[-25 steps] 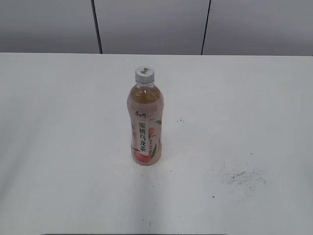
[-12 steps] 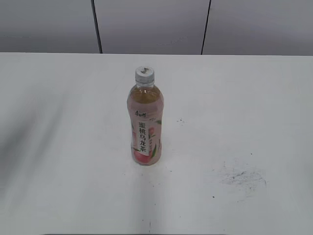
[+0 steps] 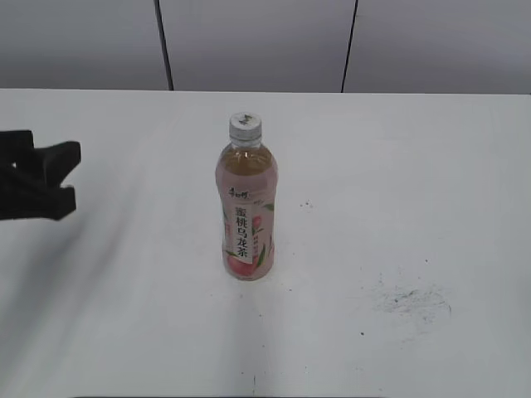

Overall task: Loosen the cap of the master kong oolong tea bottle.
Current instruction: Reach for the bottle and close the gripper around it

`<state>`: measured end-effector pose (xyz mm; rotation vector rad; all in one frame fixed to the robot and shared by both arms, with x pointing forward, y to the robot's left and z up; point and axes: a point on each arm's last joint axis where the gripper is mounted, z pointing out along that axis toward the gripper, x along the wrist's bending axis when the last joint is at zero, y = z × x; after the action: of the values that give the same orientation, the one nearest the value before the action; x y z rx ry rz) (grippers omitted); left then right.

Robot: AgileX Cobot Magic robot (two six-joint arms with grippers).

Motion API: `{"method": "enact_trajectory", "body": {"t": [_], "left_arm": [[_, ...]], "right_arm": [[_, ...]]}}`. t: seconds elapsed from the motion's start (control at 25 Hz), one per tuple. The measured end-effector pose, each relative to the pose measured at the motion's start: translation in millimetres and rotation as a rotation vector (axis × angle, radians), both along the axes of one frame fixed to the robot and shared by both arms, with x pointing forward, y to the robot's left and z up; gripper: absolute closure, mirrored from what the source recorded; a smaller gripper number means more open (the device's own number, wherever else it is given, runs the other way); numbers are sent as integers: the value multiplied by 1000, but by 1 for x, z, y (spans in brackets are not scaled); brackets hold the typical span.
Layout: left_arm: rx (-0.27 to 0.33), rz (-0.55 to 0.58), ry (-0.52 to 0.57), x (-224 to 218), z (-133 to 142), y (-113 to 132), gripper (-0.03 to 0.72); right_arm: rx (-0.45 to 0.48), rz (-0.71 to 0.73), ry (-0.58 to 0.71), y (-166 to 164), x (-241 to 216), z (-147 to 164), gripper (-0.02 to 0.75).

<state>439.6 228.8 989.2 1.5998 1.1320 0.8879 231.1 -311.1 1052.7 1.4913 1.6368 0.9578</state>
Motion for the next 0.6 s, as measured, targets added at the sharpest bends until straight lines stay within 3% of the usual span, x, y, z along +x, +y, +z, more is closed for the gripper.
{"method": "enact_trajectory", "body": {"t": [0.36,0.6], "left_arm": [[-37,-152,-22,-11,-30,-10,320],[-26,-319,-7,-9,-49,-27,290]], "right_arm": [[0,0,0,0,0,0,237],[0,0,0,0,0,0,237]]}}
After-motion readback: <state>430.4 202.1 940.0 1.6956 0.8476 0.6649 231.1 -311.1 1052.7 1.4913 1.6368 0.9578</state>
